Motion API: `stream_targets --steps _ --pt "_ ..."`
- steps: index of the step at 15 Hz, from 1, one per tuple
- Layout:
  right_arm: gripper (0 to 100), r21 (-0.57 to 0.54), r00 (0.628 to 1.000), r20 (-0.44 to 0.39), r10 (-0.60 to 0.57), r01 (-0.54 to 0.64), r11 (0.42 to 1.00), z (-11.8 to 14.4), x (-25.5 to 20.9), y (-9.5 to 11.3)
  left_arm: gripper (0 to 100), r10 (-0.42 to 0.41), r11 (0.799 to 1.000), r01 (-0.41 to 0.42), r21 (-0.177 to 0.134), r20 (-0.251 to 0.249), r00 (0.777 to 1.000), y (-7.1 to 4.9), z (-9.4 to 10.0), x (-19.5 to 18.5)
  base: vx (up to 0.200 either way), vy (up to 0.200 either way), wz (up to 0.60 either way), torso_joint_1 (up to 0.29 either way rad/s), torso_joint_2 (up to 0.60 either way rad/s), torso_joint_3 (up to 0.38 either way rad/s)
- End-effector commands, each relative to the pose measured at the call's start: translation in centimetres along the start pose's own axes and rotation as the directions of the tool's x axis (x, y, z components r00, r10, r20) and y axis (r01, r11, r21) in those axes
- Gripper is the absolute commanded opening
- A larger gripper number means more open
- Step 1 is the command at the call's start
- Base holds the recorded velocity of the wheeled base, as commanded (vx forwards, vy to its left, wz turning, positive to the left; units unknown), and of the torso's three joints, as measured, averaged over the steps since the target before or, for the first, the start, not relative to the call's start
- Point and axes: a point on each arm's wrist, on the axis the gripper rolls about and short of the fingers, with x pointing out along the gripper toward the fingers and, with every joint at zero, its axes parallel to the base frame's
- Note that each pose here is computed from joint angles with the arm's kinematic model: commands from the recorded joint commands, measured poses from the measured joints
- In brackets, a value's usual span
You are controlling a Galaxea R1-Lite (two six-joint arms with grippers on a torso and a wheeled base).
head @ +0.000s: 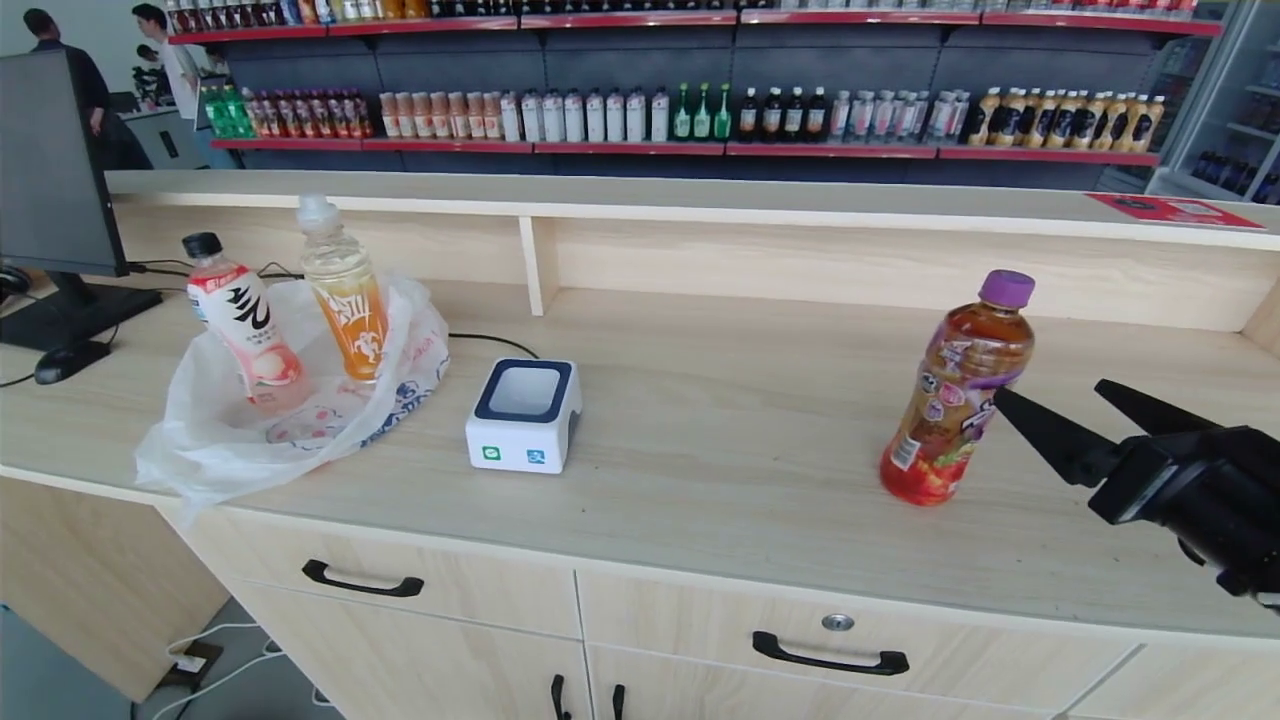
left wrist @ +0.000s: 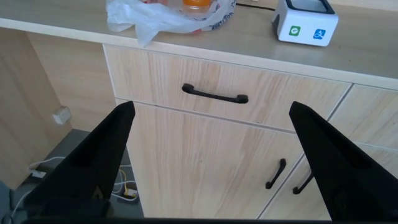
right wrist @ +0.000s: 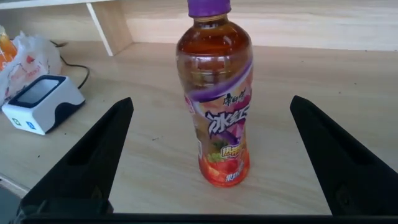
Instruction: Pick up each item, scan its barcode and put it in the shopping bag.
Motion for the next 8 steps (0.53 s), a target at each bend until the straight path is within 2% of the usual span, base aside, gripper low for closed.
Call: stream_targets --steps 1,3,5,8 --pt "100 -0.008 0.998 -0.039 -0.047 0.047 0.999 -0.7 2.2 -1.4 100 0.001 1.000 -0.001 -0.001 -0.001 1.000 0.0 0.0 0.0 0.000 0.000 0.00 0.000 0.00 0.000" --pt "100 -0.010 0.999 -0.003 0.038 -0.038 0.999 0.4 4.1 -1.4 100 -0.001 1.000 0.001 -0.001 -0.001 1.000 0.0 0.0 0.0 0.000 0.000 0.00 0.000 0.00 0.000" --pt "100 -0.015 0.998 -0.002 0.055 -0.055 0.998 0.4 5.2 -1.5 100 0.001 1.000 -0.001 -0.001 -0.001 1.000 0.0 0.0 0.0 0.000 0.000 0.00 0.000 0.00 0.000" --pt "100 -0.044 0.997 -0.058 0.051 -0.054 0.998 -0.9 4.8 -1.5 100 0.001 1.000 -0.001 -0.001 -0.001 1.000 0.0 0.0 0.0 0.000 0.000 0.00 0.000 0.00 0.000"
